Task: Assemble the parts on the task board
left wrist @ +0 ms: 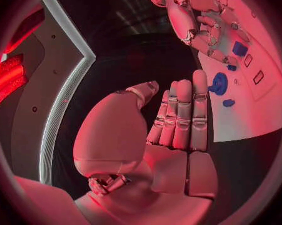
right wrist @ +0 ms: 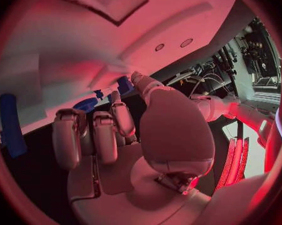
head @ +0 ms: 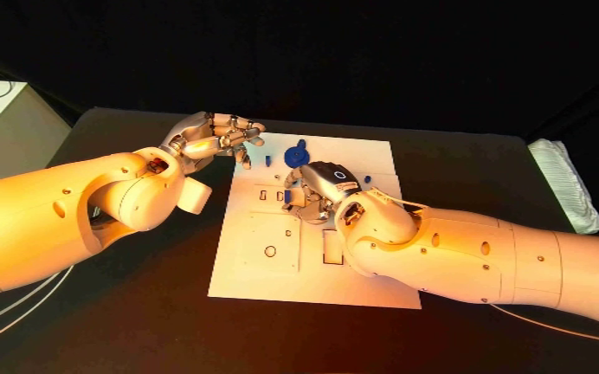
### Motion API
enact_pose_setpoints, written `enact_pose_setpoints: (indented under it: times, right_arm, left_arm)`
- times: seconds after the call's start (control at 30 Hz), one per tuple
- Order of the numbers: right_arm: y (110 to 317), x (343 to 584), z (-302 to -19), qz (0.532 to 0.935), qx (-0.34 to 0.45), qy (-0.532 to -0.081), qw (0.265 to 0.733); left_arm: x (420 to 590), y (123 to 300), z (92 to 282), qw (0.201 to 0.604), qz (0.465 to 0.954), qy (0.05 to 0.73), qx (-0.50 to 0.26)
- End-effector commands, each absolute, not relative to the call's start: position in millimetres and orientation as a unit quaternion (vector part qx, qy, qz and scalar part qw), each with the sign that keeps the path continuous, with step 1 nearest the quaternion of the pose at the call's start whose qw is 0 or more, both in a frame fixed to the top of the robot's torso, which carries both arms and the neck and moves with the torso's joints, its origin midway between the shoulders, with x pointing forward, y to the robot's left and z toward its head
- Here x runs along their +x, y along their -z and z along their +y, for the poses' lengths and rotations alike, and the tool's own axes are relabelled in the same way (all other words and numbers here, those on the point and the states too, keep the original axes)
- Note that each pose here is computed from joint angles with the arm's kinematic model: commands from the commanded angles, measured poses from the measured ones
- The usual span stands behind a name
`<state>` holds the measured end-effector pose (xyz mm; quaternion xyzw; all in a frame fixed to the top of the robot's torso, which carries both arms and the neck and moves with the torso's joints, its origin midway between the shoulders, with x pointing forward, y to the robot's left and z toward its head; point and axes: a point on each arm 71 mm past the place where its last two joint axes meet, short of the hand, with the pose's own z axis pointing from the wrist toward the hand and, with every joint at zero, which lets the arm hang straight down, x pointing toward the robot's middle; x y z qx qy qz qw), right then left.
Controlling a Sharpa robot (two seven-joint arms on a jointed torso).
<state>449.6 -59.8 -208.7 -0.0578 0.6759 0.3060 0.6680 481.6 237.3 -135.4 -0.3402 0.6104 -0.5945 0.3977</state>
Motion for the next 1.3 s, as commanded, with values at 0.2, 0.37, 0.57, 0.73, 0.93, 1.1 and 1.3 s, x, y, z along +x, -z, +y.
enact_pose_setpoints:
  times: [0.2,0.37,0.57,0.73,0.93,1.1,1.3]
  right_arm:
    - [202,442,-68,0.657,-0.057,-0.341,0.670]
    - [192,439,-79,0.649,-0.051,-0.390,0.652]
    - [169,442,-105,0.653,-0.010,-0.434,0.620]
    - [150,445,-134,0.656,0.020,-0.439,0.613]
    - [144,451,-160,0.661,0.051,-0.428,0.614]
    - [144,459,-178,0.665,0.075,-0.415,0.617]
    - [146,465,-188,0.669,0.092,-0.404,0.617]
  left_arm:
    - [482.1,137.4,234.3,0.402,0.629,0.580,-0.325]
    - [484.5,142.4,235.8,0.417,0.656,0.541,-0.322]
    - [489.1,154.9,233.8,0.412,0.726,0.467,-0.292]
    - [490.6,163.6,224.4,0.403,0.790,0.392,-0.244]
    - [495.5,166.0,208.5,0.398,0.842,0.315,-0.181]
    - [505.4,167.1,191.7,0.402,0.867,0.262,-0.135]
    - [514.3,167.5,178.2,0.409,0.878,0.226,-0.099]
